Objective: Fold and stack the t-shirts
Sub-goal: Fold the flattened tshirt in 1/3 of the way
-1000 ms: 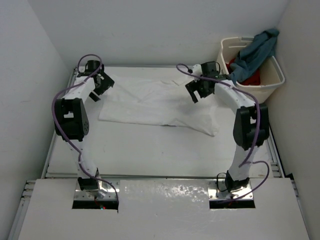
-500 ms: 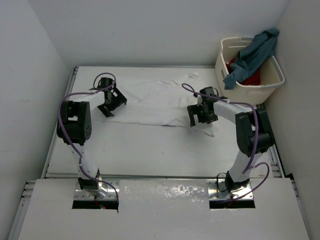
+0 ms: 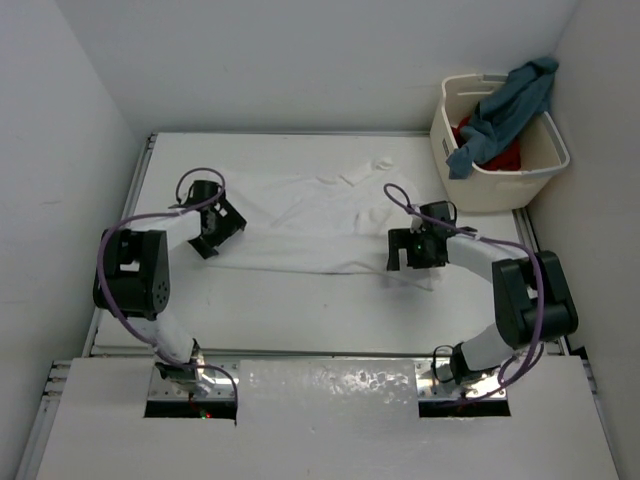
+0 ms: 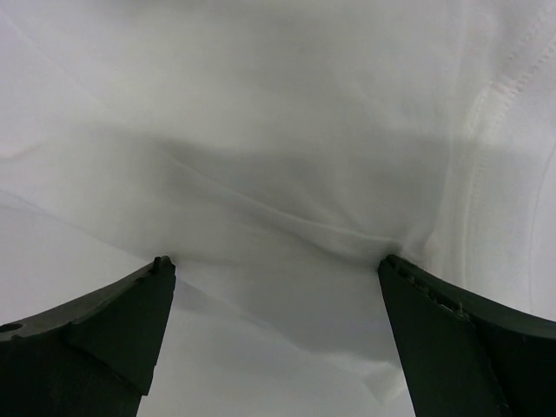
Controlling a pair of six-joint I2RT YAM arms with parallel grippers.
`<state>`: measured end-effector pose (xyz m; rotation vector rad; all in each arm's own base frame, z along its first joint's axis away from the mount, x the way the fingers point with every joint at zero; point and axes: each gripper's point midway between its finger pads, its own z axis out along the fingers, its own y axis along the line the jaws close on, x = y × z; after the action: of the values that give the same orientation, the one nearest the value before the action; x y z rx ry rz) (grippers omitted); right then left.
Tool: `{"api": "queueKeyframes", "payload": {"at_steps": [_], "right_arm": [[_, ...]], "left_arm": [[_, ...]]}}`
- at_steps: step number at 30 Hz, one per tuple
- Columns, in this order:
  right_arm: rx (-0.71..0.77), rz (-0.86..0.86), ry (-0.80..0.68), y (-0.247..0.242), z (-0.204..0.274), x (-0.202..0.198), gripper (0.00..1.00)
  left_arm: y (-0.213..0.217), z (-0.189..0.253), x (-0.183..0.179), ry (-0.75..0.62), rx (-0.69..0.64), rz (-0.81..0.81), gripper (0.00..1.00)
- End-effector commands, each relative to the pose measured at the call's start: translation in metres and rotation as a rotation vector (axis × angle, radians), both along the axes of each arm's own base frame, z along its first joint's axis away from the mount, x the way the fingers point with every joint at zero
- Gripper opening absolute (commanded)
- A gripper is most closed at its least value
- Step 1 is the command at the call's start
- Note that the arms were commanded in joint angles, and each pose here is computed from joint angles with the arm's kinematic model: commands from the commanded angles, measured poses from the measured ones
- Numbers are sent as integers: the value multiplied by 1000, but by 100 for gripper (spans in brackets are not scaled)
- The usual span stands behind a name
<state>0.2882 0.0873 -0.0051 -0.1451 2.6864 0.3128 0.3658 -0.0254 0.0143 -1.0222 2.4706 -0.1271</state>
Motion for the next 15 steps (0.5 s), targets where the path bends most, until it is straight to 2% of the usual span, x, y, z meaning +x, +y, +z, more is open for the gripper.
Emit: {"api": "queueKeyframes", "payload": {"at_steps": [1, 4, 6, 7, 9, 12, 15], "right_arm": [[-24, -17, 362, -14, -28, -114, 99], [2, -54, 388, -13, -24, -137, 99], [32, -39, 401, -6, -20, -146, 99], [33, -10, 362, -3, -12, -138, 99], [-25, 29, 326, -4, -1, -130, 99], [-30, 50, 139, 5, 45, -69, 99], [-50, 125, -38, 10, 76, -21, 99]], "left_arm": [[23, -33, -95, 284, 89, 40, 100], [19, -33, -127, 335, 60, 59, 100], [17, -24, -134, 317, 49, 71, 100], [18, -18, -129, 296, 49, 70, 100], [22, 3, -115, 239, 72, 74, 100], [28, 62, -53, 48, 108, 75, 100], [42, 98, -8, -65, 179, 87, 100]]}}
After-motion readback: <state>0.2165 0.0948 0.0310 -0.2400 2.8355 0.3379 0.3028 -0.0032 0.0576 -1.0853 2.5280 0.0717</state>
